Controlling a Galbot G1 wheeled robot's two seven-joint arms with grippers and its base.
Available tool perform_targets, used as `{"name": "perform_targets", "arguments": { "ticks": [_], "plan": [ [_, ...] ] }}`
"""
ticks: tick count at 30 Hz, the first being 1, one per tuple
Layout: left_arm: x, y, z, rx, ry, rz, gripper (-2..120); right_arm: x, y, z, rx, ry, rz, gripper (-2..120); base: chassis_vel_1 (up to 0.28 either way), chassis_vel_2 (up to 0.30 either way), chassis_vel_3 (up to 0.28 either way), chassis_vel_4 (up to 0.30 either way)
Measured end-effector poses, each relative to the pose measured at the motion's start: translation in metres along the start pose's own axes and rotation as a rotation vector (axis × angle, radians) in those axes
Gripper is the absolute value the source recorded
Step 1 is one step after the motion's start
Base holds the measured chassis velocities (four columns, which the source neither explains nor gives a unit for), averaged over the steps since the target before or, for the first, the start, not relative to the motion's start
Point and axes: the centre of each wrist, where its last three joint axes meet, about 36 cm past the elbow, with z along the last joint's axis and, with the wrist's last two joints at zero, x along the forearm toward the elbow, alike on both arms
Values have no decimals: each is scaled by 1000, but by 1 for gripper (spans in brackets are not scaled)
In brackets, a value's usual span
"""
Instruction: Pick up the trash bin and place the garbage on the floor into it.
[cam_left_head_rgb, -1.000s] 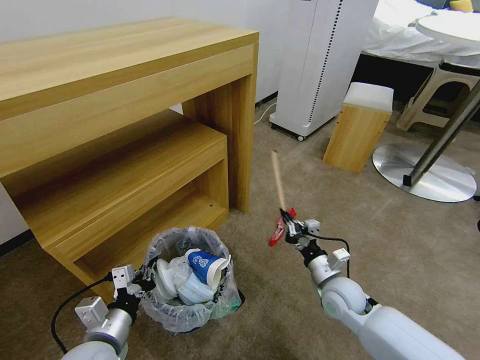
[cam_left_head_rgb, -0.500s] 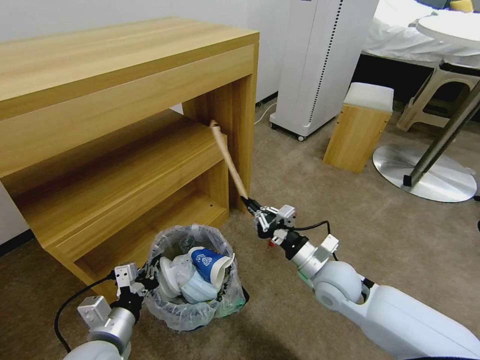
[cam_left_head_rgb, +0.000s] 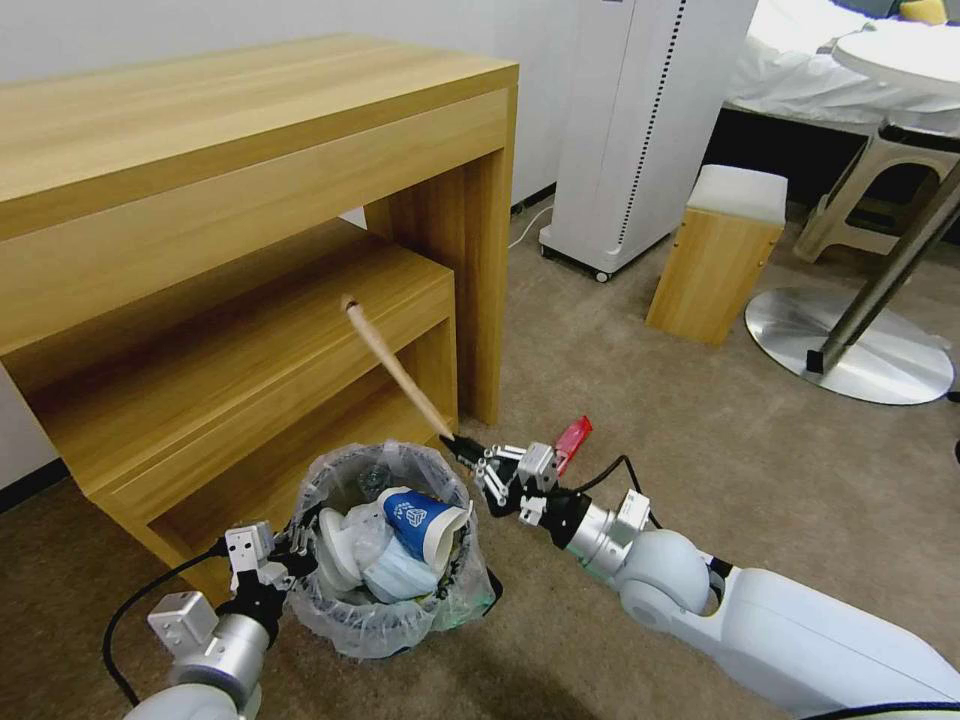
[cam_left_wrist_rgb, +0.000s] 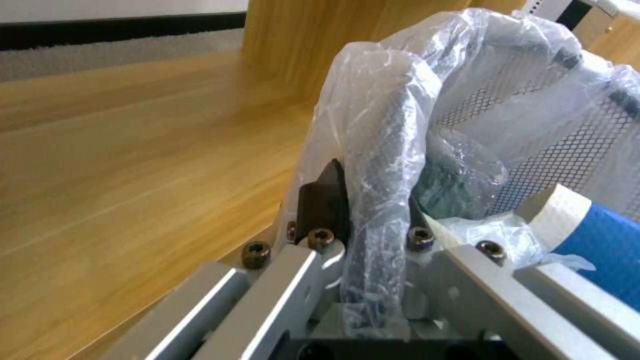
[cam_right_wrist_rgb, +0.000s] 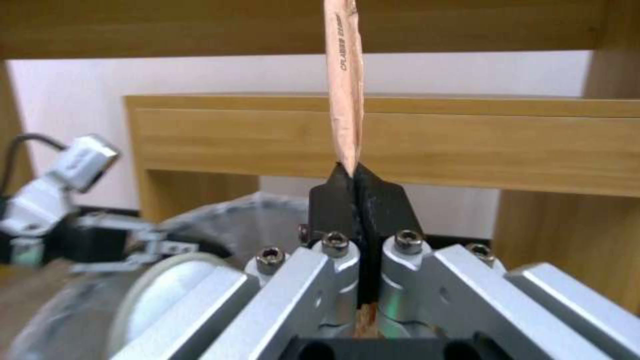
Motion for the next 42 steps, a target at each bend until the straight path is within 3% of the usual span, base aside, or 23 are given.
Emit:
{"name": "perform_targets", "arguments": {
  "ticks": [25,42],
  "plan": [
    [3,-8,-6,7,-23,6,2,7,23,22,-26,11,-158,0,0,0,0,0],
    [4,-8,-10,3,-26,17,2,16,26,36,-20,39,-166,0,0,0,0,0]
  ]
}}
